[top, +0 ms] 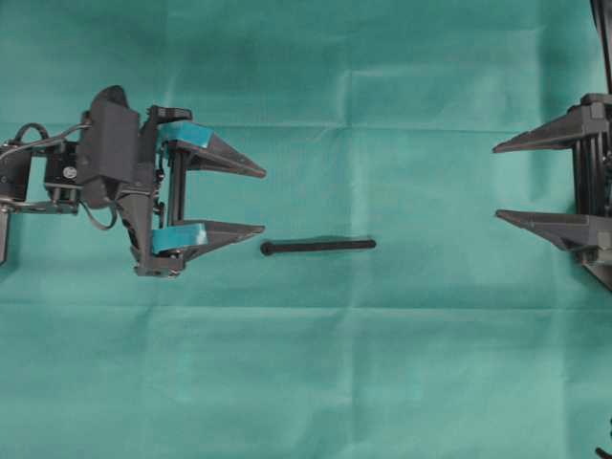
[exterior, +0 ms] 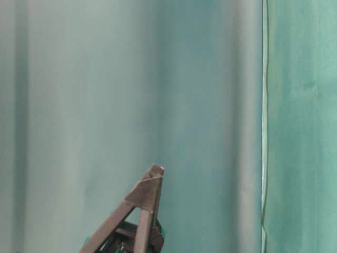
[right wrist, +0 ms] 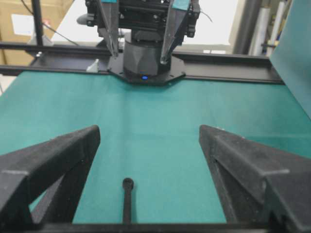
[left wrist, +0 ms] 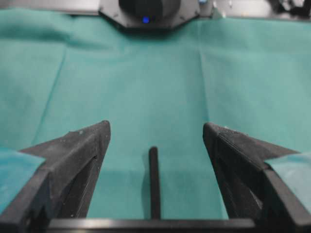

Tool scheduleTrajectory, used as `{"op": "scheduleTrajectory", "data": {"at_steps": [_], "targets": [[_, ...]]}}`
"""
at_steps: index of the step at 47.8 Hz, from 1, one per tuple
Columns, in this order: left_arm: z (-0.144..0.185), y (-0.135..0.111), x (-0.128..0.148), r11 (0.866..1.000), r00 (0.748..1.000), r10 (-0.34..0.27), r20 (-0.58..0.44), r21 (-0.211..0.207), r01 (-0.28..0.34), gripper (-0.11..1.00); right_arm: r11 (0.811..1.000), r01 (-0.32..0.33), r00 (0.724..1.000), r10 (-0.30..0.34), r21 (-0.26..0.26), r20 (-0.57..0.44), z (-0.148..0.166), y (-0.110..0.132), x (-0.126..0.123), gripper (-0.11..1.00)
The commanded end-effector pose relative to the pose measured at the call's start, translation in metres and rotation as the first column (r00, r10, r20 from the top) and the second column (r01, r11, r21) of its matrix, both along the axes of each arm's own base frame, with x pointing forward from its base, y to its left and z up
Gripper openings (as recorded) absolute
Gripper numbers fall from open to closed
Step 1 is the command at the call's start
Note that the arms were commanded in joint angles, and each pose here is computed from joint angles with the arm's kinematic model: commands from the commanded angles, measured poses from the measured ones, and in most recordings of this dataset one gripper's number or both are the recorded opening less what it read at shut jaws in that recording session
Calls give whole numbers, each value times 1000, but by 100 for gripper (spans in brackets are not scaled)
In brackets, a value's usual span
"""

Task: Peel off the Velcro with your right arm.
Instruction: 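Move the left gripper over the black Velcro strap's loop end, then close the left gripper on the strap near its loop end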

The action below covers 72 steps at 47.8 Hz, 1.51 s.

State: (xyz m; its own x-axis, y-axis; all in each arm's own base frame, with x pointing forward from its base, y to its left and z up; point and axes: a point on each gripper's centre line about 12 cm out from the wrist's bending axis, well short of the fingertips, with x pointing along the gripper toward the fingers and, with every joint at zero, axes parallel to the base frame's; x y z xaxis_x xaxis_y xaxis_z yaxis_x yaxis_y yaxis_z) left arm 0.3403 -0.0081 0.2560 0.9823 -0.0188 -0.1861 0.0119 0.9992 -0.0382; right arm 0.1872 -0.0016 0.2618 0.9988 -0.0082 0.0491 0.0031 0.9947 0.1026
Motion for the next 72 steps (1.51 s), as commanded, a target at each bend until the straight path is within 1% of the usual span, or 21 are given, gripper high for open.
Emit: {"op": "scheduleTrajectory", "data": {"at_steps": [1, 5, 12, 18, 27, 35, 42, 63, 72], "targets": [[15, 0, 6, 1000, 1000, 3, -6, -6, -3, 83, 1000, 1, 1000, -1, 0, 11, 4, 0, 1, 69], [15, 0, 9, 1000, 997, 0, -72, -4, 0, 83, 1000, 1, 1000, -1, 0, 9, 4, 0, 2, 69], [14, -1, 14, 1000, 980, -3, -197, -3, 3, 83, 1000, 3, 1000, -3, 0, 9, 4, -1, 2, 69], [10, -1, 19, 1000, 956, -5, -292, -3, 5, 83, 1000, 1, 1000, -1, 0, 11, 4, 0, 1, 69], [2, -2, 27, 1000, 918, -7, -395, -2, 7, 83, 1000, 1, 1000, -1, 0, 9, 4, 0, 2, 69], [-6, -2, 33, 1000, 906, -7, -423, 0, 8, 83, 1000, 1, 1000, -1, 0, 11, 4, 0, 1, 69], [-19, -2, 38, 1000, 891, -7, -454, 0, 8, 83, 1000, 1, 1000, -1, 0, 9, 4, 0, 2, 69], [-67, -2, 60, 1000, 839, -5, -544, 7, 10, 83, 1000, 2, 1000, -2, 0, 5, -2, -1, 0, 69], [-88, 3, 69, 1000, 818, 5, -576, 9, 0, 83, 1000, 2, 1000, -2, 0, 2, -4, 0, -1, 69]]}}
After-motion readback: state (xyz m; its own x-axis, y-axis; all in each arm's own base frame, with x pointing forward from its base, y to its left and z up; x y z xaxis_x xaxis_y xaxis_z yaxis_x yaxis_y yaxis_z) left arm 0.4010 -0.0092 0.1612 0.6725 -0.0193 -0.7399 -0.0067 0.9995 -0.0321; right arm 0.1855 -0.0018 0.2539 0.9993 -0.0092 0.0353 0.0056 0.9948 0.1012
